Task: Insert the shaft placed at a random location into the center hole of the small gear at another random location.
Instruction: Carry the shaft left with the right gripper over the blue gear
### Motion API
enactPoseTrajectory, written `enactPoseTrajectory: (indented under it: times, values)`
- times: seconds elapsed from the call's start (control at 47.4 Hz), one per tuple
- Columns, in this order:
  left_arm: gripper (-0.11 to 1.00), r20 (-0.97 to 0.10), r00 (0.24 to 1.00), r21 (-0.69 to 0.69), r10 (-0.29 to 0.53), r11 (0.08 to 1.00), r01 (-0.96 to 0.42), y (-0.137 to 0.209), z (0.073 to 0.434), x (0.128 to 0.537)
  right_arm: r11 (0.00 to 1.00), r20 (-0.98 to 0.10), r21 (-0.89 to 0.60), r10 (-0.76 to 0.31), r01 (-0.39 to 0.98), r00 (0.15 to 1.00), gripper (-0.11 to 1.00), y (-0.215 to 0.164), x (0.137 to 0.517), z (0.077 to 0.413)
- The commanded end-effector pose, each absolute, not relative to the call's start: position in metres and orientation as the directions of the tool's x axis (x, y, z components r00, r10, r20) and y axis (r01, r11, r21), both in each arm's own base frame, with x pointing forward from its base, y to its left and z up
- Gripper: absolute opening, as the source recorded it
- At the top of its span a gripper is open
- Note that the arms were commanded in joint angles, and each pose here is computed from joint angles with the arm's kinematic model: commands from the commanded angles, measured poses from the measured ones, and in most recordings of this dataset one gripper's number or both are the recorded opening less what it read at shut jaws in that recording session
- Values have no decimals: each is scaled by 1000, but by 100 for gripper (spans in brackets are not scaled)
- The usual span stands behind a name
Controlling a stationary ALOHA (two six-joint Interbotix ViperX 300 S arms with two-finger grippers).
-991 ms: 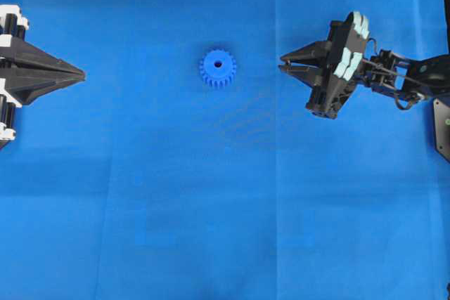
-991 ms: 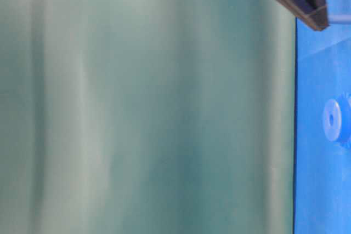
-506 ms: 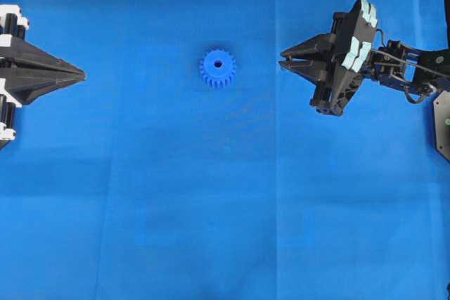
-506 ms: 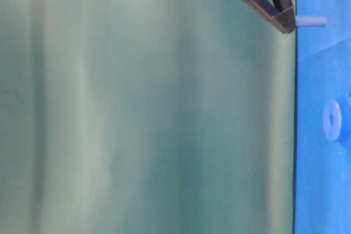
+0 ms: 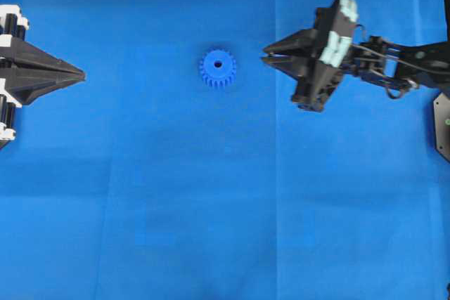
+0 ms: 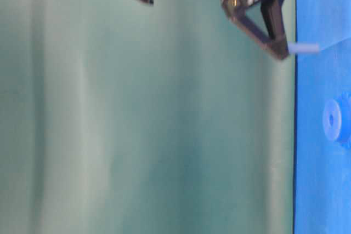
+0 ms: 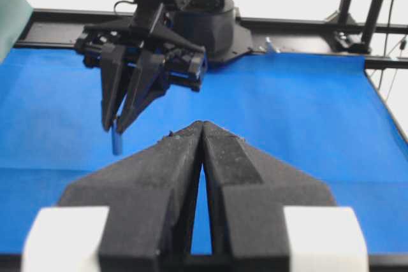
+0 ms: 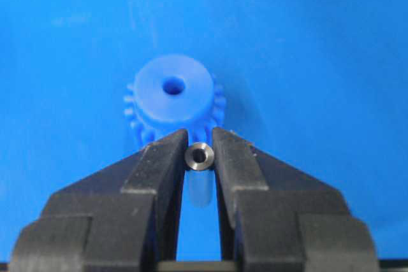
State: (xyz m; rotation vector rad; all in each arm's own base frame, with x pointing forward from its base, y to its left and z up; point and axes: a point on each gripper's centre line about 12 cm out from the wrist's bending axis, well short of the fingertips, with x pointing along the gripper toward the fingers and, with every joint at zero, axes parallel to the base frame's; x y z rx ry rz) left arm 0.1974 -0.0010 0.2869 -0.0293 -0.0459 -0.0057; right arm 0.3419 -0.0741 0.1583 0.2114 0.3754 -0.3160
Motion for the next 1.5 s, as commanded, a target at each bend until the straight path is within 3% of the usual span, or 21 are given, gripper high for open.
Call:
enactPoseTrajectory:
  times: [0.0, 0.401, 1.476]
  values:
    - [0, 55, 998, -32, -2, 999, 4, 0, 290, 199, 936, -360, 145, -253, 322, 898, 4, -75, 363, 171]
    - [0, 46, 999, -31, -4, 1000, 5, -1, 289, 199, 950, -362, 129, -223, 285, 905, 4, -76, 413, 180]
    - [0, 37, 999, -32, -3, 999, 5, -1, 288, 199, 946, -389, 122, -232, 300, 891, 4, -78, 414, 155]
